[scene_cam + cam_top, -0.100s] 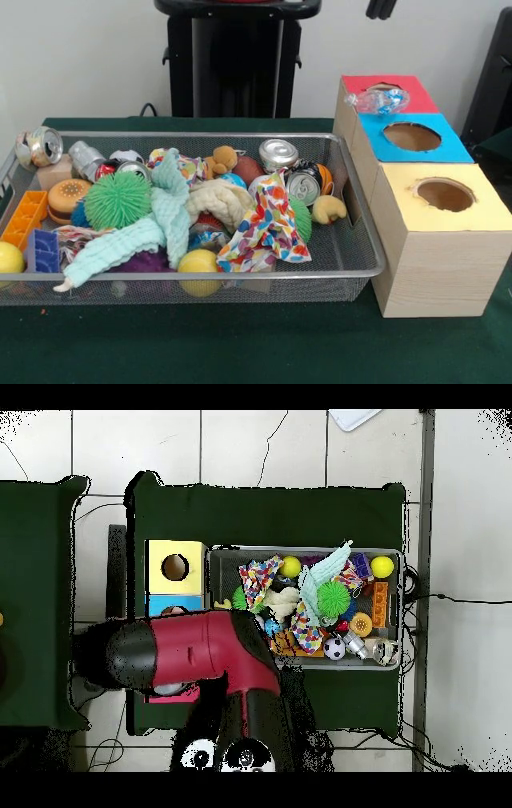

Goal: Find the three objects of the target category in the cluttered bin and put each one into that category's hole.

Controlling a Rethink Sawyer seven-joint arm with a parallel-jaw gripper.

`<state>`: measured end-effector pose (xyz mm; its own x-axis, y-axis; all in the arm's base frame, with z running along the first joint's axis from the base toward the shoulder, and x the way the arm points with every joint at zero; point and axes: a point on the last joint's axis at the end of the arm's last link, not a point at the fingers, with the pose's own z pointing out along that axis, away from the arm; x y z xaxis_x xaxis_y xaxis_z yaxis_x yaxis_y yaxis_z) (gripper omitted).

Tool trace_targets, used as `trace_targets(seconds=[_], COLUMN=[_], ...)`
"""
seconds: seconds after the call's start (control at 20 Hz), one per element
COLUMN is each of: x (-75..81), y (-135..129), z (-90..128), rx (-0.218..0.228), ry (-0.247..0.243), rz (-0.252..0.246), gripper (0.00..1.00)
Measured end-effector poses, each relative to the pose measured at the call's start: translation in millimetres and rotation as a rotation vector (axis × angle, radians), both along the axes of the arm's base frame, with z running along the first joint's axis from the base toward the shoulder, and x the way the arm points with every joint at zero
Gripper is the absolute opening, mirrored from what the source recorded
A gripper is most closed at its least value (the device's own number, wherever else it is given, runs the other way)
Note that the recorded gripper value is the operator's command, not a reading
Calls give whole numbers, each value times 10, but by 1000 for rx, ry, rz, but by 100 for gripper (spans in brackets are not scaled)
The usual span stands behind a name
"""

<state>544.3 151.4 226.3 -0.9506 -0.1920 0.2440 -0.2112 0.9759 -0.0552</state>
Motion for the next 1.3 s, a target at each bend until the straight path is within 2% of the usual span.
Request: trace_targets(seconds=[0.25, 0.45, 0.6, 1.05, 1.3], x=[-219, -435, -540, -1053, -1241], y=[-79, -76, -70, -43, -42], z=[-172, -340, -415, -737, -932], rx=[5, 14, 18, 37, 41], ry=[12, 8, 4, 17, 29], rz=[-9, -4, -1, 9, 25], gripper=[0, 0, 0, 0, 0])
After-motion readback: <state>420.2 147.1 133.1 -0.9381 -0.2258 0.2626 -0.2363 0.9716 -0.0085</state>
